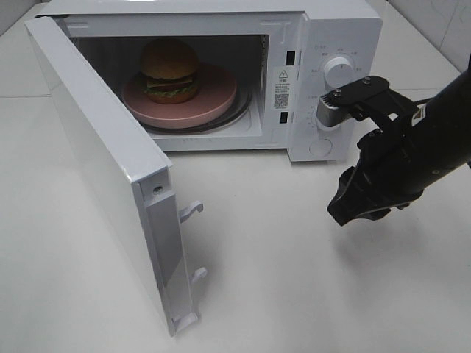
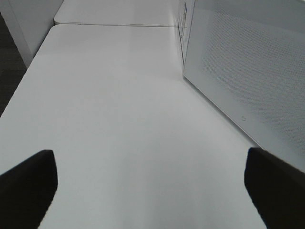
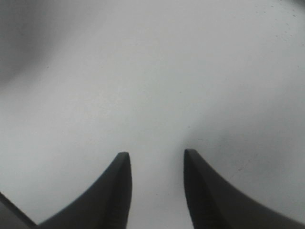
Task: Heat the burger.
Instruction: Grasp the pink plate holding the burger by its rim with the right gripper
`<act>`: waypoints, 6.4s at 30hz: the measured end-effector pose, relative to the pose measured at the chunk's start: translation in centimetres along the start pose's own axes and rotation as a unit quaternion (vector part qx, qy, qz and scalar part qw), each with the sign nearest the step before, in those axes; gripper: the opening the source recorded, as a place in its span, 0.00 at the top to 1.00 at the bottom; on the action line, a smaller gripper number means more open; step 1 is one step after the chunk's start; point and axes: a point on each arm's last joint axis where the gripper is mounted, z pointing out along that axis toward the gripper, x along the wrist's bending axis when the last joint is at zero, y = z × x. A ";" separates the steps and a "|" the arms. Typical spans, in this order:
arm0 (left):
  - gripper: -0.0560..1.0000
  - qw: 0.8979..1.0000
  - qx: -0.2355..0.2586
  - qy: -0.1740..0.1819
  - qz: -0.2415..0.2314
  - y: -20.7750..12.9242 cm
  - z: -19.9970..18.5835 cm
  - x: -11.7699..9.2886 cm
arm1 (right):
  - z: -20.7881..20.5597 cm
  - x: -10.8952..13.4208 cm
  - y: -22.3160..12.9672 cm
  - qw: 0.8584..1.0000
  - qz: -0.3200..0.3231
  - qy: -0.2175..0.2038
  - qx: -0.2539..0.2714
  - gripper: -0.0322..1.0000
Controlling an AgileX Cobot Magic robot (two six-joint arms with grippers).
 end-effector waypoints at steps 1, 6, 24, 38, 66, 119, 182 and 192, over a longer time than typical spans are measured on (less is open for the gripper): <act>0.01 1.000 0.000 0.000 0.000 0.0 0.0 0.0 | -0.2 0.0 0.3 1.000 -0.009 0.002 0.000 0.59; 0.01 1.000 0.000 0.000 0.000 0.0 0.0 0.0 | -0.9 -0.2 1.3 0.999 -0.031 0.004 -0.005 0.58; 0.01 1.000 0.000 0.000 0.000 0.0 0.0 0.0 | 0.7 3.2 4.9 0.961 -0.270 0.057 0.034 0.02; 0.01 1.000 0.000 0.000 0.000 0.0 0.0 0.0 | 4.6 5.3 11.6 0.908 -0.406 0.083 0.062 0.02; 0.01 1.000 0.000 0.000 0.000 0.0 0.0 0.0 | 10.5 4.1 19.3 0.885 -0.462 0.038 0.044 0.11; 0.01 1.000 0.000 0.000 0.000 0.0 0.0 0.0 | 14.2 3.6 23.0 0.880 -0.470 -0.035 -0.053 0.23; 0.01 1.000 0.000 0.000 0.000 0.0 0.0 0.0 | 18.2 3.6 22.9 0.895 -0.441 -0.023 -0.068 0.23; 0.01 1.000 0.000 0.000 0.000 0.0 0.0 0.0 | 18.2 3.6 22.8 0.894 -0.442 -0.022 -0.066 0.30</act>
